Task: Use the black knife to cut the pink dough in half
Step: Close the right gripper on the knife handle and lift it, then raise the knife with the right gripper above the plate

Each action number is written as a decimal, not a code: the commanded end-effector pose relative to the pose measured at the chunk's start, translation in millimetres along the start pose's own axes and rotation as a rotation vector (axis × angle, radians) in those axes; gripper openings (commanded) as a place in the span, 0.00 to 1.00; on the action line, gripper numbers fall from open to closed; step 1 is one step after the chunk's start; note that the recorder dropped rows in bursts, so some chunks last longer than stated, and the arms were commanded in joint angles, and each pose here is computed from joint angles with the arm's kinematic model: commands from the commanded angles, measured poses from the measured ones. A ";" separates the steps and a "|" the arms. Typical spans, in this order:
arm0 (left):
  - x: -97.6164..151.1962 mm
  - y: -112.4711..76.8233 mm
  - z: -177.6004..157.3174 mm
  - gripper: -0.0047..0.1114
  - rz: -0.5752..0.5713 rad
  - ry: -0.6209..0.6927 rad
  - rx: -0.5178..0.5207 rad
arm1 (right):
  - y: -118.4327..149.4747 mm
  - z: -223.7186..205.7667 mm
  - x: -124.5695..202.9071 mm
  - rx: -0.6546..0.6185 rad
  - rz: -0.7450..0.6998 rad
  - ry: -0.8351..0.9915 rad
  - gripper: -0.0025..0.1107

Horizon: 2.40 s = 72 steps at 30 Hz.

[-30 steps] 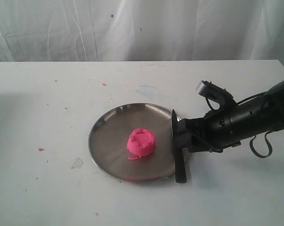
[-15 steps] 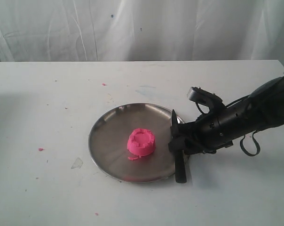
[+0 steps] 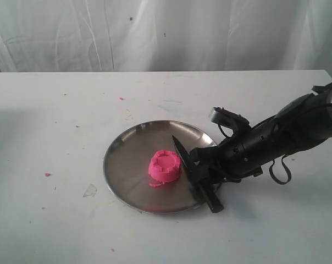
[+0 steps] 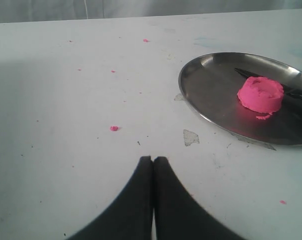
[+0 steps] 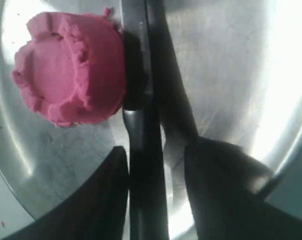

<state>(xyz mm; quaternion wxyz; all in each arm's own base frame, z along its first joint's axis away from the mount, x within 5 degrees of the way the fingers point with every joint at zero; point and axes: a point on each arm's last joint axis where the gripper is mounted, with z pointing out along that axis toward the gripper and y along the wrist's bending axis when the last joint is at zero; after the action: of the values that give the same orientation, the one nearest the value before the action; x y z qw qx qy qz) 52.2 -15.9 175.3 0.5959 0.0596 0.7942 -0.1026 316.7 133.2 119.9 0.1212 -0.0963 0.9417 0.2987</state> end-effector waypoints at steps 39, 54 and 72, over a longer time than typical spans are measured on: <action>1.0 0.1 0.1 0.04 -0.004 -0.002 -0.001 | -1.8 1.0 -2.6 0.023 0.023 0.013 0.07; 1.0 0.1 0.1 0.04 -0.004 -0.002 -0.001 | 50.7 -82.5 -17.5 0.394 -0.563 -0.050 0.03; 1.0 0.1 0.1 0.04 -0.004 -0.002 -0.001 | 137.0 -66.2 26.1 0.741 -0.812 -0.058 0.03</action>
<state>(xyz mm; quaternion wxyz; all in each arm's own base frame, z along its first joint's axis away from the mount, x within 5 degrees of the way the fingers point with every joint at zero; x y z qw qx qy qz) 52.2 -15.9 175.3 0.5959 0.0596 0.7942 -0.1026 248.5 199.1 234.1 0.2622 -0.4099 0.8663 -0.1129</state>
